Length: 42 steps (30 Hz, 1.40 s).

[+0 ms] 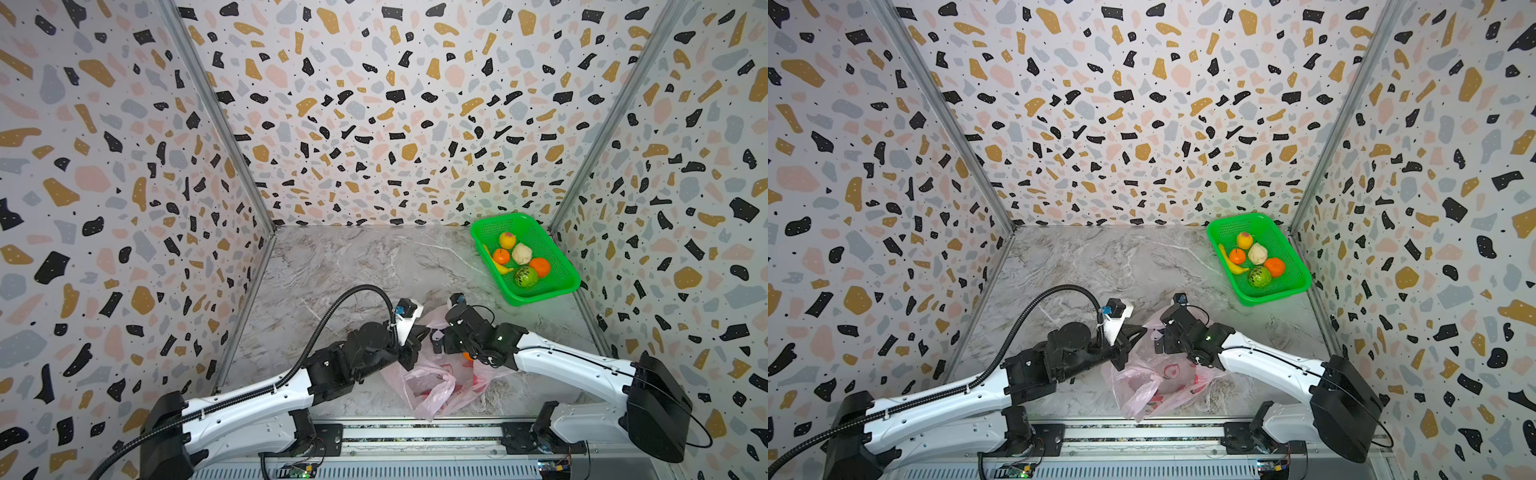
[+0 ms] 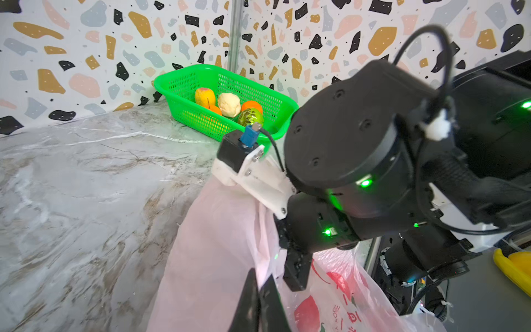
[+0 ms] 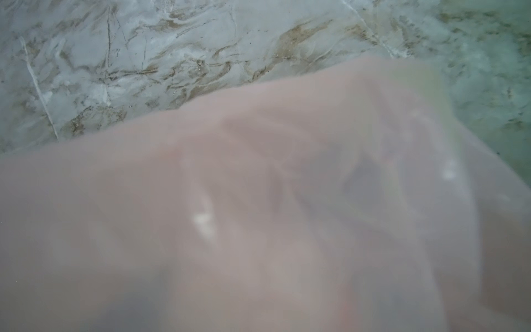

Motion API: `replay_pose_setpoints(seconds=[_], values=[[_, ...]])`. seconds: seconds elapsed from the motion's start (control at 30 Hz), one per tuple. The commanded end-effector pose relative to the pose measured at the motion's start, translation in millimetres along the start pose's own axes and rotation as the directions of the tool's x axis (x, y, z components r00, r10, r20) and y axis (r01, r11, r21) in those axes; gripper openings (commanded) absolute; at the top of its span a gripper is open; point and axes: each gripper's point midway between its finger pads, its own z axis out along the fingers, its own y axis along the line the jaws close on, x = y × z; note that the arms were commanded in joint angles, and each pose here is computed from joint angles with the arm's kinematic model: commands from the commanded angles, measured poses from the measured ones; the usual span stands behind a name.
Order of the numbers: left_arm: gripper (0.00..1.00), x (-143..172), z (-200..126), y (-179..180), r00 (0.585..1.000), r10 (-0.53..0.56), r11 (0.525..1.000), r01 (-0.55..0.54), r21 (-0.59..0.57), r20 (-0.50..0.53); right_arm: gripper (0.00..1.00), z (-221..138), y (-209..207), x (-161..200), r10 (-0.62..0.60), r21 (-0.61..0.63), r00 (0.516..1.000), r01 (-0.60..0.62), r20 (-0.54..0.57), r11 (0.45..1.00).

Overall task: Untie the knot of the plastic bag and take out the fruit
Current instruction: Pick up the fruit from the plastic bag.

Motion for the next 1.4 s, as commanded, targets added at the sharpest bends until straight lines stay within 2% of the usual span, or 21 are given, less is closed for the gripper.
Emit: replay_pose_setpoints(seconds=[0.0, 0.13, 0.37, 0.5, 0.63, 0.87, 1.03, 1.1, 1.17, 1.2, 1.37], values=[[0.0, -10, 2, -15, 0.999, -0.009, 0.997, 0.006, 0.078, 0.043, 1.0, 8, -9, -10, 0.089, 0.038, 0.995, -0.091, 0.045, 0.995], [0.0, -11, -1, -18, 0.999, -0.004, 0.996, -0.001, 0.093, 0.048, 0.99, 14, -22, -27, 0.135, 0.046, 0.984, -0.141, 0.113, 0.989], [0.0, -5, 0, -23, 0.999, -0.018, 0.992, 0.013, 0.128, 0.037, 1.0, 37, -37, -31, 0.193, 0.072, 0.977, -0.2, 0.095, 0.977], [0.0, 0, -1, -23, 1.0, -0.013, 0.991, 0.009, 0.134, 0.026, 0.94, 49, -35, -33, 0.194, 0.053, 0.976, -0.2, 0.1, 0.978], [0.0, 8, 0, -19, 1.0, -0.006, 0.993, 0.004, 0.119, 0.016, 0.88, 55, -33, -40, 0.198, 0.025, 0.968, -0.204, 0.154, 0.979], [0.0, 6, -3, -22, 0.999, -0.013, 0.99, 0.008, 0.142, 0.03, 0.81, 76, -43, -42, 0.206, 0.067, 0.958, -0.223, 0.198, 0.973], [0.0, 7, -6, -21, 1.0, -0.011, 0.99, 0.007, 0.139, 0.025, 0.64, 87, -38, -48, 0.18, 0.048, 0.958, -0.195, 0.224, 0.98], [0.0, 7, -7, -19, 1.0, -0.01, 0.992, 0.007, 0.13, 0.025, 0.49, 86, -36, -51, 0.17, 0.042, 0.957, -0.184, 0.234, 0.982], [0.0, 7, -8, -17, 1.0, -0.01, 0.993, 0.007, 0.117, 0.027, 0.4, 84, -36, -51, 0.159, 0.039, 0.959, -0.172, 0.237, 0.984], [0.0, 8, -8, -15, 1.0, -0.009, 0.995, 0.006, 0.104, 0.028, 0.37, 82, -34, -50, 0.154, 0.035, 0.96, -0.166, 0.235, 0.985], [0.0, 10, -6, -1, 1.0, -0.003, 1.0, 0.002, 0.031, 0.028, 0.37, 68, -28, -44, 0.115, 0.016, 0.971, -0.121, 0.208, 0.993]])
